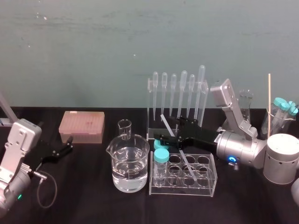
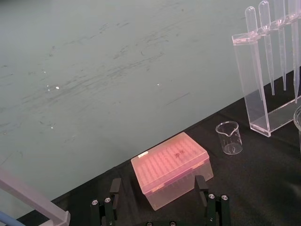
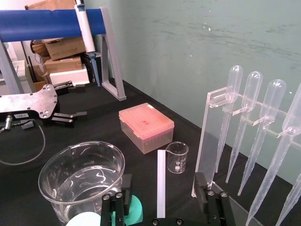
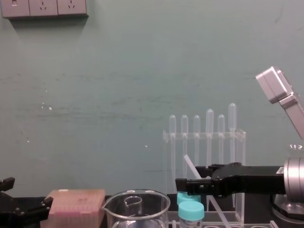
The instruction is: Pick up the stirring rod with one hand, then place it down.
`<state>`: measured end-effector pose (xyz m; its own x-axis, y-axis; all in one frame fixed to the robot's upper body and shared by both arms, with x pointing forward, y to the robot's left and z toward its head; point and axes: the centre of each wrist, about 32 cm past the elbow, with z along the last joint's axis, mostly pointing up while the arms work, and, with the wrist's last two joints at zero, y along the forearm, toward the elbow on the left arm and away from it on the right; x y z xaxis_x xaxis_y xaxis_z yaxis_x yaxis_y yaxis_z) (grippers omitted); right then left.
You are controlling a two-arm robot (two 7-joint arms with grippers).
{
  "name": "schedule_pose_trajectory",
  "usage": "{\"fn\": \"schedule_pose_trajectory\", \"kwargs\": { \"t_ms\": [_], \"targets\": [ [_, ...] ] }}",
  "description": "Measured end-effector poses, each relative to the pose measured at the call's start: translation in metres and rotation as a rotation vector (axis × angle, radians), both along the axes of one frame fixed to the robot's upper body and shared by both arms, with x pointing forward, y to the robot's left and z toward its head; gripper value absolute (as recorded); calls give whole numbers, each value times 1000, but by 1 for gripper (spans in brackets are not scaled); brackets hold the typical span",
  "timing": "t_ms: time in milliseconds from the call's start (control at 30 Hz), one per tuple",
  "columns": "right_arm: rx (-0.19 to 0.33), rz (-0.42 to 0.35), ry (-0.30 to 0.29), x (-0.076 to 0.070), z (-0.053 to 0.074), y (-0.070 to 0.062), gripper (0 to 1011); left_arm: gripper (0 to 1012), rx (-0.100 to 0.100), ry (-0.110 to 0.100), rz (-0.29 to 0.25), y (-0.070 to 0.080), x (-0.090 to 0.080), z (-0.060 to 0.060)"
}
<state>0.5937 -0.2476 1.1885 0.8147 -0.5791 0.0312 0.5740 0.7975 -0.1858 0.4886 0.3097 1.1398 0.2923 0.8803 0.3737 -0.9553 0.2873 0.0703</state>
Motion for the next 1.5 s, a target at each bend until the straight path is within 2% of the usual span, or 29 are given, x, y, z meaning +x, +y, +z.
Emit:
{"fn": "schedule_pose_trajectory", "kwargs": {
  "t_ms": [133,233,267,300,567,633,667,867,1100,1200,1400,1500],
  "targets": [
    [0,0,0,0,0,0,776,1000,0,0,0,0,0,0],
    [1,-1,0,0,0,0,663,1000,0,0,0,0,0,0],
    [1,-1,0,0,0,0,663,1000,0,0,0,0,0,0],
    [1,-1,0,0,0,0,601,1000,0,0,0,0,0,0],
    [2,-1,-1,0,0,0,336,1000,0,0,0,0,0,0],
    [2,-1,-1,0,0,0,303,1000,0,0,0,0,0,0],
    [2,-1,-1,0,0,0,233,1000,0,0,0,0,0,0],
    [2,-1,-1,0,0,0,79,1000,0,0,0,0,0,0],
    [4,-4,-4,-1,-1,0,72,1000,0,0,0,0,0,0],
    [20,-17,-31,-3,-2,-1,72,1000,0,0,0,0,0,0],
    [112,-50,-121,-16,-7,-7,72,1000,0,0,0,0,0,0],
    [178,-64,-166,-25,-11,-10,72,1000,0,0,0,0,0,0]
  ]
}}
